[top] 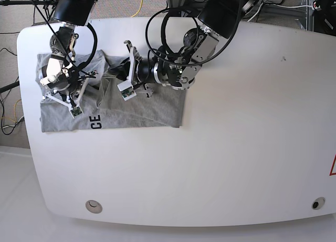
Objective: Fold the T-shirt properly
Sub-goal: 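Open the left gripper and release the folded shirt end, then release the shirt with the right gripper and regrasp both shirt sides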
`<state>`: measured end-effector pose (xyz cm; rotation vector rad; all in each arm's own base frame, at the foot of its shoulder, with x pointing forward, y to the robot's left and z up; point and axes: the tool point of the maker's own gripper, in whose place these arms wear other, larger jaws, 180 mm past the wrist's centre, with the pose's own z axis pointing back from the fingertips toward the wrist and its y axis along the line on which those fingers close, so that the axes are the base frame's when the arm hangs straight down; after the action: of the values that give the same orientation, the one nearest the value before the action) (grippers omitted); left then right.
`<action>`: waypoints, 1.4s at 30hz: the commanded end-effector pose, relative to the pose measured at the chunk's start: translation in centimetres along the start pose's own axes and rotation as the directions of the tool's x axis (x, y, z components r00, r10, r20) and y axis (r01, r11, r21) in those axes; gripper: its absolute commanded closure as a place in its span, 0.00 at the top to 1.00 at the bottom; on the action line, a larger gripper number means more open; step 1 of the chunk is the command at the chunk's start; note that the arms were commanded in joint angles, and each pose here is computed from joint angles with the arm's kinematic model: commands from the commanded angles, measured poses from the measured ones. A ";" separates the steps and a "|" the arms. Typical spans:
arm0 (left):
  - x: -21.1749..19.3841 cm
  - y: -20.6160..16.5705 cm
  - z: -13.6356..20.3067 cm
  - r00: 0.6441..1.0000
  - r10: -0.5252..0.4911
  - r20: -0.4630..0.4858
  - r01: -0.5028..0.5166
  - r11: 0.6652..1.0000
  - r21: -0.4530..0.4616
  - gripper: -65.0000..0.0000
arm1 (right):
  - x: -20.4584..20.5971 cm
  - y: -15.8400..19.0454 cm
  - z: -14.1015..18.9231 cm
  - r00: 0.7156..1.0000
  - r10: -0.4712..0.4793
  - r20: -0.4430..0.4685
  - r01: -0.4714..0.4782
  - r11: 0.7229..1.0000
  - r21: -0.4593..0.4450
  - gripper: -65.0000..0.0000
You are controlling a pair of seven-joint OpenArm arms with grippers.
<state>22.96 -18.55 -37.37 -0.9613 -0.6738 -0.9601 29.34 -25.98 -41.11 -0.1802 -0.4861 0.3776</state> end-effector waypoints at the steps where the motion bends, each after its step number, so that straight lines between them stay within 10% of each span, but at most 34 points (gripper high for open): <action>1: 2.7 -0.4 0.0 0.997 -0.019 0.074 0.020 1.000 -0.017 0.20 | 1.2 -1.1 0.6 0.999 0.004 0.032 -0.003 1.000 -0.028 0.00; 16: 6.2 0.9 2.7 0.980 -0.048 0.192 0.038 0.998 0.054 0.81 | 1.0 -1.1 0.5 1.000 0.004 0.029 -0.003 1.000 -0.027 0.00; 34: 5.9 6.7 5.5 0.975 0.010 0.224 -0.049 0.984 0.171 0.80 | 1.0 -1.1 0.5 1.000 0.004 0.028 -0.003 1.000 -0.027 0.00; 42: 1.9 9.8 6.2 0.969 0.109 0.224 -0.156 0.967 0.202 0.53 | 1.0 -1.1 0.5 1.000 0.005 0.029 -0.004 1.000 -0.028 0.00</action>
<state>31.18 -10.91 -37.66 -0.8664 -0.8230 -0.6836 29.31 -26.01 -41.12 -0.1808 -0.4852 0.3779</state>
